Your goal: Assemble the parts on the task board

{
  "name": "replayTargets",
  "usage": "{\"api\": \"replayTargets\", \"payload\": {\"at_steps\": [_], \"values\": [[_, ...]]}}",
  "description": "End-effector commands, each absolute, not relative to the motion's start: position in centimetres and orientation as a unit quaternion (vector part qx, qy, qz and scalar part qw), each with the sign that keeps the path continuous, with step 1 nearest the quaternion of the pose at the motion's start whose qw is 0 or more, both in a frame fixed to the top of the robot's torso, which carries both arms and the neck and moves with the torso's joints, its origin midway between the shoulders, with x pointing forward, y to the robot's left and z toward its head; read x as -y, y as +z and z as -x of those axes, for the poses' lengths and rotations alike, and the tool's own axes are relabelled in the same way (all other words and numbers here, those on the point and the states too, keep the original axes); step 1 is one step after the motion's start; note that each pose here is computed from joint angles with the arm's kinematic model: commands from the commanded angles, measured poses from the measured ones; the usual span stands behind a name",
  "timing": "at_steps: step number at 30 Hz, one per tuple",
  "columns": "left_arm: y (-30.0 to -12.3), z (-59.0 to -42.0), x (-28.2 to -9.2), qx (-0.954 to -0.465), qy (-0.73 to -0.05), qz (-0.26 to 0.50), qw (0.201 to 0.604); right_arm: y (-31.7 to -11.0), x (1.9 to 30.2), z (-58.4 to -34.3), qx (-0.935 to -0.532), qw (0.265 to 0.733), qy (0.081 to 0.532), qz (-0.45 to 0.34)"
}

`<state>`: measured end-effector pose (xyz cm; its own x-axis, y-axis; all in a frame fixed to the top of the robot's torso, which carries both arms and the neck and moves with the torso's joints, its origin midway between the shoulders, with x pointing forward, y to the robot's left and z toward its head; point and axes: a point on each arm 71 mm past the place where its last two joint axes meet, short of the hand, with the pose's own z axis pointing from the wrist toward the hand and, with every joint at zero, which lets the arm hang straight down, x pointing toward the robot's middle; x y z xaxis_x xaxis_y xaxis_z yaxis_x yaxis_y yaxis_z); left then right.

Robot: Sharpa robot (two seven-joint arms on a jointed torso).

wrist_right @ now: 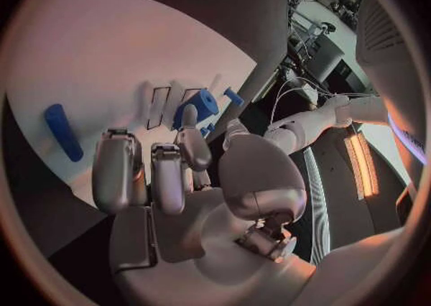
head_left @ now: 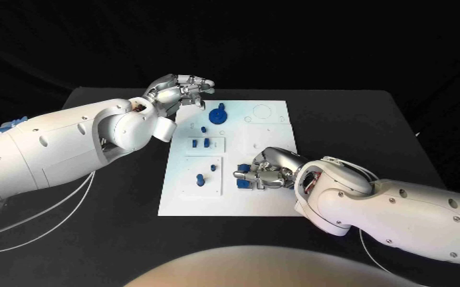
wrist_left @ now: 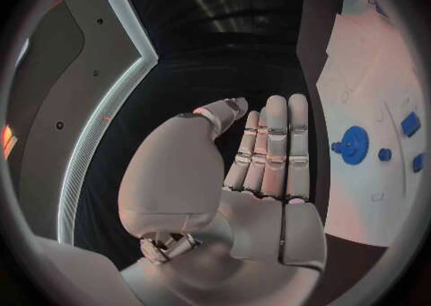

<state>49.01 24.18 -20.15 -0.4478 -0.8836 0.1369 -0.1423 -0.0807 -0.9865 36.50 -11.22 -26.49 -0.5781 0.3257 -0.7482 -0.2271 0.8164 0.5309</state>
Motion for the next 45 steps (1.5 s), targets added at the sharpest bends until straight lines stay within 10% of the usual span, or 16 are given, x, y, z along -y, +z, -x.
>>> {"api": "replayTargets", "payload": {"at_steps": [1, 31, 45], "values": [[-20.1, -49.0, -23.9, -0.604, -0.606, 0.420, 0.304, -26.6, 11.1, -36.4, -0.840, 0.448, 0.306, -0.019], [-20.1, -49.0, -24.1, -0.604, -0.604, 0.421, 0.305, -26.8, 13.6, -37.3, -0.830, 0.483, 0.278, -0.028], [-20.1, -48.9, -24.2, -0.604, -0.604, 0.421, 0.307, -24.9, 20.7, -37.9, -0.807, 0.531, 0.249, -0.070]]}}
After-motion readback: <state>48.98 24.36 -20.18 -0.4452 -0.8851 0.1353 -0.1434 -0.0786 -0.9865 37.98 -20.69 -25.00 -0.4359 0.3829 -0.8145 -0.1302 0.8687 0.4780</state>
